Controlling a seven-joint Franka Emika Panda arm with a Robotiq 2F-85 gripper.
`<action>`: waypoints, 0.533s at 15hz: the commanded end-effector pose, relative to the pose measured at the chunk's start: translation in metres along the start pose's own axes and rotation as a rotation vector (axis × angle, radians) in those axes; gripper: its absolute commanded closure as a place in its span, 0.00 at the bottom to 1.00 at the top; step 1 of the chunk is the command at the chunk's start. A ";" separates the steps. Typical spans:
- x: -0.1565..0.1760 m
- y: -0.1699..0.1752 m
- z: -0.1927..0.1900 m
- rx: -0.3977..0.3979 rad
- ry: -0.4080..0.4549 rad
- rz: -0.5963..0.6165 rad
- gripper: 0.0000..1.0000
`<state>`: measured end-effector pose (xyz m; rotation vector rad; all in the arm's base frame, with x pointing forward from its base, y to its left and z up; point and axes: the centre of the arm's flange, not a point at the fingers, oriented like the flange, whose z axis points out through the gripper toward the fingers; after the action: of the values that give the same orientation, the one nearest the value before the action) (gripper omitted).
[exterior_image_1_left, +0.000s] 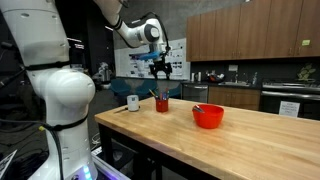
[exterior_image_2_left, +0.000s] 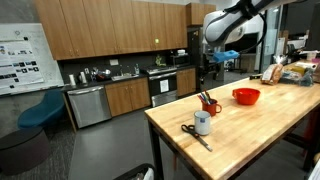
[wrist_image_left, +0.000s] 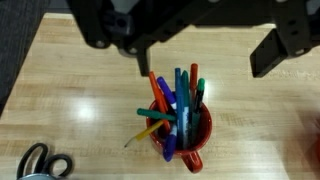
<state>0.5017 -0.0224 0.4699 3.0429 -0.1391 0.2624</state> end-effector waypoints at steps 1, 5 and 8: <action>0.000 0.000 0.000 0.000 0.000 0.000 0.00; 0.000 0.000 0.000 0.000 0.000 0.000 0.00; 0.014 -0.006 0.007 0.005 -0.005 0.033 0.00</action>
<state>0.5029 -0.0223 0.4674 3.0452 -0.1482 0.2570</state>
